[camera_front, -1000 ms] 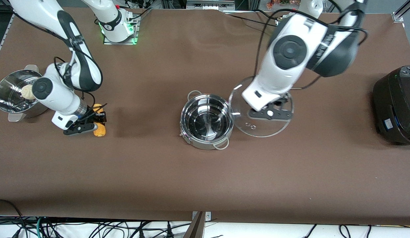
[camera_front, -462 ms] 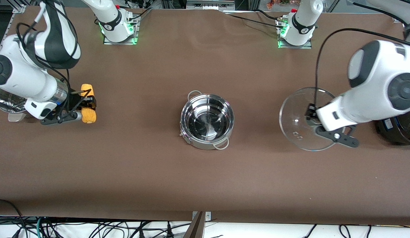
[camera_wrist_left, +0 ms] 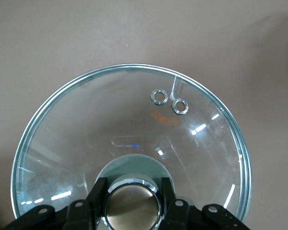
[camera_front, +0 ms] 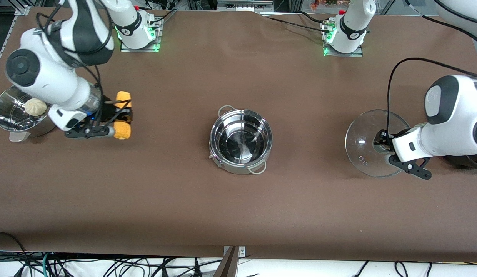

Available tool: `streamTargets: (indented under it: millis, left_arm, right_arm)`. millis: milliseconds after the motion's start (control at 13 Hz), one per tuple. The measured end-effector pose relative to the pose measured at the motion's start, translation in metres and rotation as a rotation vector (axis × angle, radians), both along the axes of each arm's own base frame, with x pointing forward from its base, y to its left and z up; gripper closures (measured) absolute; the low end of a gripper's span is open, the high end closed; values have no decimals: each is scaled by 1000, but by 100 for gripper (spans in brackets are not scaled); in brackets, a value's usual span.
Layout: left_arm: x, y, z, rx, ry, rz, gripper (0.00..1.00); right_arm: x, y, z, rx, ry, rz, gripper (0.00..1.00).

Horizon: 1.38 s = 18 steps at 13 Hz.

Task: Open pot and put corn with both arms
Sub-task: 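Lower the lid onto the table while the right gripper carries corn over pot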

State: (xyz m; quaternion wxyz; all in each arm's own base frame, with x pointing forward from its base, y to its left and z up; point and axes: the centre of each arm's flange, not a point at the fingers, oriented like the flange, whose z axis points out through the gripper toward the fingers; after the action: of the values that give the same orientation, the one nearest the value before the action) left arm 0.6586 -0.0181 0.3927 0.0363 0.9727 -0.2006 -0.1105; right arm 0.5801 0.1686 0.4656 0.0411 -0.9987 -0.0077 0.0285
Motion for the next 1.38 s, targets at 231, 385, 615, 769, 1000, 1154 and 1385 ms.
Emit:
streamTargets:
  millis: [231,385,615,769,1000,1154,1385]
  left_arm:
    - [-6,4,-54,56,-4,-34,50]
    - [-13,4,-92,68,-11,-51,50]
    - [-24,2,-126,62,-16,-59,50]
    - [-29,4,-143,57,-33,-58,50]
    - [-34,27,-166,43,-63,-62,50]
    - [-35,42,-171,38,-70,-59,50]
    - [-36,45,-178,35,-66,-59,50]
  right_arm:
    - [-15,58,12,2,-8,-85,69]
    - [-25,100,14,-5,-8,-143,69]
    - [-33,162,7,-18,-12,-205,69]
    - [-36,189,-6,-24,3,-231,69]
    - [-38,223,-18,-20,14,-282,69]
    - [-41,251,-25,-31,-4,-309,69]
    - [-40,289,-38,-25,-12,-344,69]
